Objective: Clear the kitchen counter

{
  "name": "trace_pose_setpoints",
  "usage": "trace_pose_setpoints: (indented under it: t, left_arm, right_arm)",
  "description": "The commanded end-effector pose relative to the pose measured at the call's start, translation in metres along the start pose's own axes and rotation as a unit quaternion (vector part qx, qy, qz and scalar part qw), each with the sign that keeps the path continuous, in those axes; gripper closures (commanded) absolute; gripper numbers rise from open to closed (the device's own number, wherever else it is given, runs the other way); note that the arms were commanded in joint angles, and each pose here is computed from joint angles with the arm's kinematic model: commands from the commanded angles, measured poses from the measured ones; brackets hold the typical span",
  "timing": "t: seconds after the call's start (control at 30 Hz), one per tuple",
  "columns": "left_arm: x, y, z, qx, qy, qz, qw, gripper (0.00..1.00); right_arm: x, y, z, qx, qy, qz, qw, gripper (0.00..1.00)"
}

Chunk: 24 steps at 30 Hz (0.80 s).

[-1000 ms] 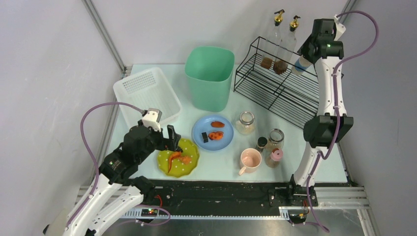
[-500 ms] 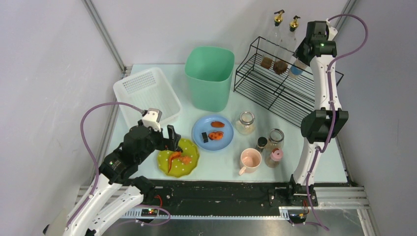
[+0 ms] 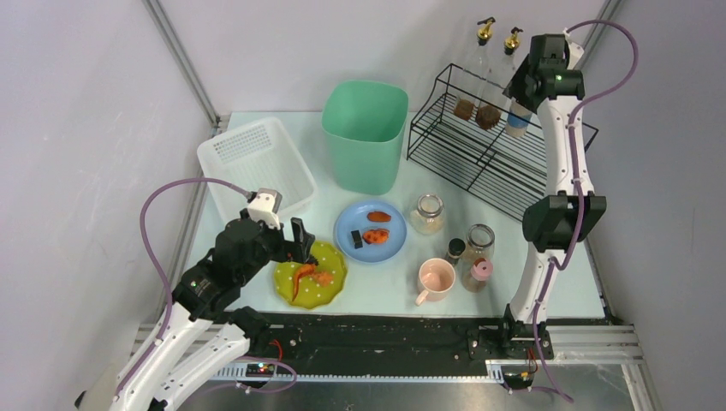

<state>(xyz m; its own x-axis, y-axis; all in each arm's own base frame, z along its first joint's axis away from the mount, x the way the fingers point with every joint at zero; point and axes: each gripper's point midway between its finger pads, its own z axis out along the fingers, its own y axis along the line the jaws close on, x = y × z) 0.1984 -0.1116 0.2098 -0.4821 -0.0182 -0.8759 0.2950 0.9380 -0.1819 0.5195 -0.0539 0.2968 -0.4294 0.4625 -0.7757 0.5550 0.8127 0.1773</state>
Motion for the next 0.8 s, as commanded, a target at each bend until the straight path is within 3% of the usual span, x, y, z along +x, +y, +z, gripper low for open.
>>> trace_pose_setpoints:
  t: [0.0,0.2,0.4,0.57,0.77]
  left_arm:
    - [-0.004,0.0,0.0,0.003,-0.007,0.008,1.0,0.02]
    - [-0.003,0.0,0.0,0.002,-0.006,0.008,1.0,0.02]
    - [-0.004,0.0,-0.001,0.001,-0.008,0.007,1.0,0.02]
    - [-0.003,0.0,0.0,0.001,-0.005,0.008,1.0,0.02]
    - [-0.003,-0.001,0.001,0.003,-0.003,0.007,1.0,0.02]
  right_arm:
    - [-0.047,0.008,-0.063,-0.042,-0.073,0.022,0.996,0.22]
    - [-0.052,0.017,-0.092,-0.063,-0.093,0.027,0.993,0.21]
    - [-0.05,0.039,-0.16,-0.131,-0.144,0.016,0.981,0.21]
    - [-0.015,0.042,-0.209,-0.183,-0.159,-0.017,0.97,0.21]
    - [0.064,0.043,-0.22,-0.232,-0.108,-0.084,0.963,0.21]
